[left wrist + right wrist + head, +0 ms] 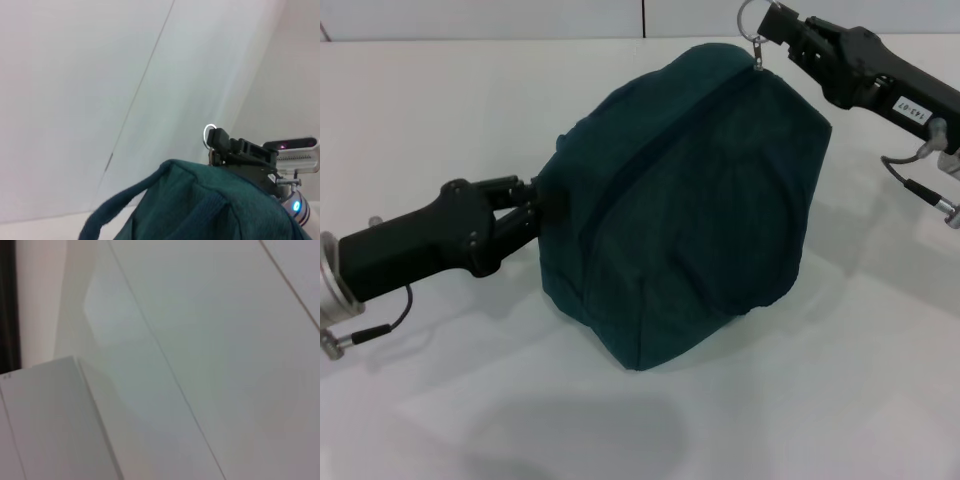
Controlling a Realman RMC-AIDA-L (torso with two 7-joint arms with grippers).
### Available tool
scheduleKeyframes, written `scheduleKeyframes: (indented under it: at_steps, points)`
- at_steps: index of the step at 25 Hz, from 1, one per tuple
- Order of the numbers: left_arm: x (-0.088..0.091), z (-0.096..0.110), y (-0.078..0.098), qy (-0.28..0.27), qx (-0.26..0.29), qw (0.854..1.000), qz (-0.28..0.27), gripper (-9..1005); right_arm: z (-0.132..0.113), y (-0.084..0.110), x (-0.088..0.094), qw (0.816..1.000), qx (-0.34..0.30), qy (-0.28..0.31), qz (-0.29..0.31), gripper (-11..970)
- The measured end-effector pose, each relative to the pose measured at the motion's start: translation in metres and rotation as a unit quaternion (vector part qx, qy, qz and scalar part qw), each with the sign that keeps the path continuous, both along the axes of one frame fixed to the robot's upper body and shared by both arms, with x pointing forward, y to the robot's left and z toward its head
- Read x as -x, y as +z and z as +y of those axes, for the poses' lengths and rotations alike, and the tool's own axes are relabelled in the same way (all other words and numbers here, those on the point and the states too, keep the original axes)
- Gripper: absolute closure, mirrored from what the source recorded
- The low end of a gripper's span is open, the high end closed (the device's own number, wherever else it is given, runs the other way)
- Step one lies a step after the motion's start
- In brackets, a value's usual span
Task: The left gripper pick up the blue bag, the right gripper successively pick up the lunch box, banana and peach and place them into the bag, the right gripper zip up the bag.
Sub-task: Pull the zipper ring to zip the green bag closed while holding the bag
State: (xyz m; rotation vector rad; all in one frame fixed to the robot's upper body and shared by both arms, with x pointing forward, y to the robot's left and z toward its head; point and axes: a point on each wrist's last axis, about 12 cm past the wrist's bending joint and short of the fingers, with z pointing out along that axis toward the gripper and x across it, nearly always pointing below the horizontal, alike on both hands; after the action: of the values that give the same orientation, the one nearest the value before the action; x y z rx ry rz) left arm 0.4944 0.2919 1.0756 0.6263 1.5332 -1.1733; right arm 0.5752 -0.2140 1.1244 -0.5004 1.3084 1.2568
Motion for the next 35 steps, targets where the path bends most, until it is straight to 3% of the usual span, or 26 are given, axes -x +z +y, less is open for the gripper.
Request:
scheduleKeyframes:
  at_steps: [6,8,11,14,19,23,29,35]
  points:
    - [-0.008,0.002,0.007,0.037,-0.014,0.999,-0.037,802,-0.006,-0.003,-0.001,0.999,-0.027,-0.019,0.034,945]
    - [-0.012,0.004,0.014,0.037,-0.025,0.998,-0.049,712,-0.006,-0.003,-0.001,0.999,-0.029,-0.021,0.036,945]
    - [-0.023,0.008,0.033,0.029,-0.049,0.996,-0.068,578,-0.007,-0.004,-0.002,0.998,-0.030,-0.027,0.043,944]
    - [-0.039,0.008,0.067,0.006,-0.089,0.992,-0.089,439,-0.009,-0.007,-0.002,0.997,-0.037,-0.036,0.054,944]
    - [-0.065,-0.022,0.133,-0.043,-0.162,0.984,-0.067,271,-0.011,-0.010,-0.001,0.995,-0.050,-0.045,0.067,944]
    - [-0.071,-0.066,0.180,-0.073,-0.239,0.968,-0.029,171,-0.011,-0.010,-0.001,0.995,-0.054,-0.045,0.075,944]
    - [-0.055,-0.123,0.213,-0.077,-0.322,0.943,0.015,109,-0.010,-0.009,-0.003,0.994,-0.060,-0.044,0.076,943]
    - [-0.041,-0.149,0.218,-0.075,-0.337,0.936,0.062,110,-0.009,-0.008,-0.003,0.995,-0.060,-0.040,0.075,943]
